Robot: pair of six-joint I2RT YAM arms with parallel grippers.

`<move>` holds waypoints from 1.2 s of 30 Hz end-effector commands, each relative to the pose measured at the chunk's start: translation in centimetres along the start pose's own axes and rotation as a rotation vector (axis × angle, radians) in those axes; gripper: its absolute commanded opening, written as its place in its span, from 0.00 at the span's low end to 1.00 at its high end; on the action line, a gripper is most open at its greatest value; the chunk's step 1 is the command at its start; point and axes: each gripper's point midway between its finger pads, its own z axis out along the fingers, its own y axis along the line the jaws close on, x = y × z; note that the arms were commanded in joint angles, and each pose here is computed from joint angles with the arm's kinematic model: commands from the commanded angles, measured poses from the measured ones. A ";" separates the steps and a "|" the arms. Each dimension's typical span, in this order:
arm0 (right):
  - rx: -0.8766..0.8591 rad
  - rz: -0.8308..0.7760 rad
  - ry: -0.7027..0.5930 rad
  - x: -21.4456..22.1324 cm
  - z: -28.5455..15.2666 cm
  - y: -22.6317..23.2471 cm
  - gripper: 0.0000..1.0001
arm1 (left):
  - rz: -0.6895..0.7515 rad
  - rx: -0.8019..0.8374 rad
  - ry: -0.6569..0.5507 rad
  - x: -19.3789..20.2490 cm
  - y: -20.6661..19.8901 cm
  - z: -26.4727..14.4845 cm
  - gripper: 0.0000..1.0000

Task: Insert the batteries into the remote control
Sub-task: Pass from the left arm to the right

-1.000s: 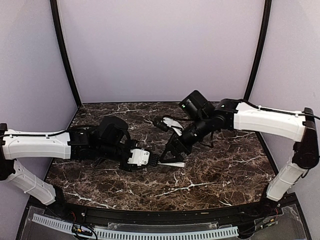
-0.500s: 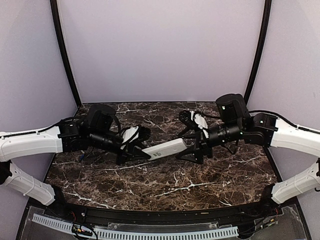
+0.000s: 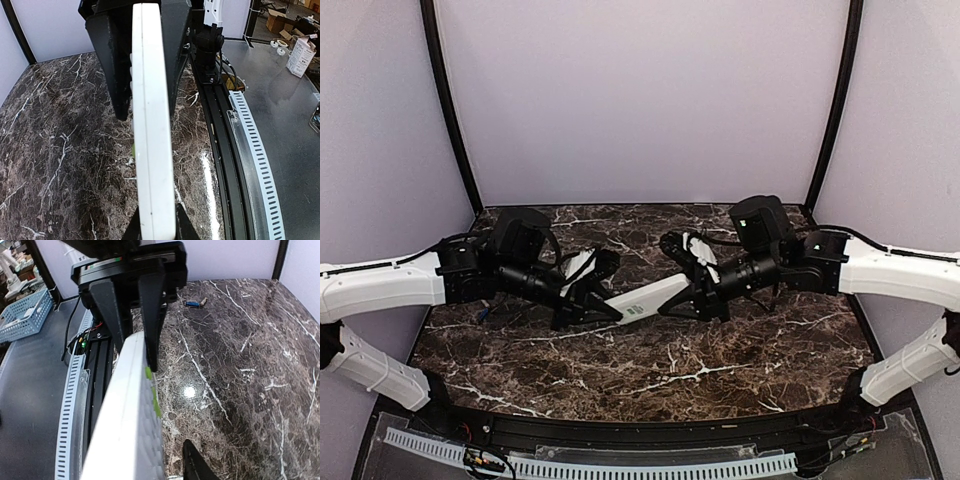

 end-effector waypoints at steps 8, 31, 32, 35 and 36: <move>-0.074 -0.020 -0.101 -2.8 -0.9 1.6 0.20 | -0.009 0.049 -0.050 -1.2 -0.3 -0.1 0.00; -0.021 0.217 -0.131 -4.5 -0.3 -0.7 0.00 | 0.259 -0.355 -0.074 -1.4 4.3 -1.2 0.99; -0.018 0.248 -0.133 -4.7 -0.1 -0.9 0.00 | 0.340 -0.394 -0.054 -1.6 4.1 -1.1 0.99; -0.003 0.351 -0.137 -5.2 0.3 -1.7 0.00 | 0.428 -0.460 -0.018 -1.4 4.4 -0.8 0.99; -0.002 0.382 -0.138 -5.3 0.5 -1.9 0.00 | 0.439 -0.490 -0.002 -1.3 4.8 -0.8 0.99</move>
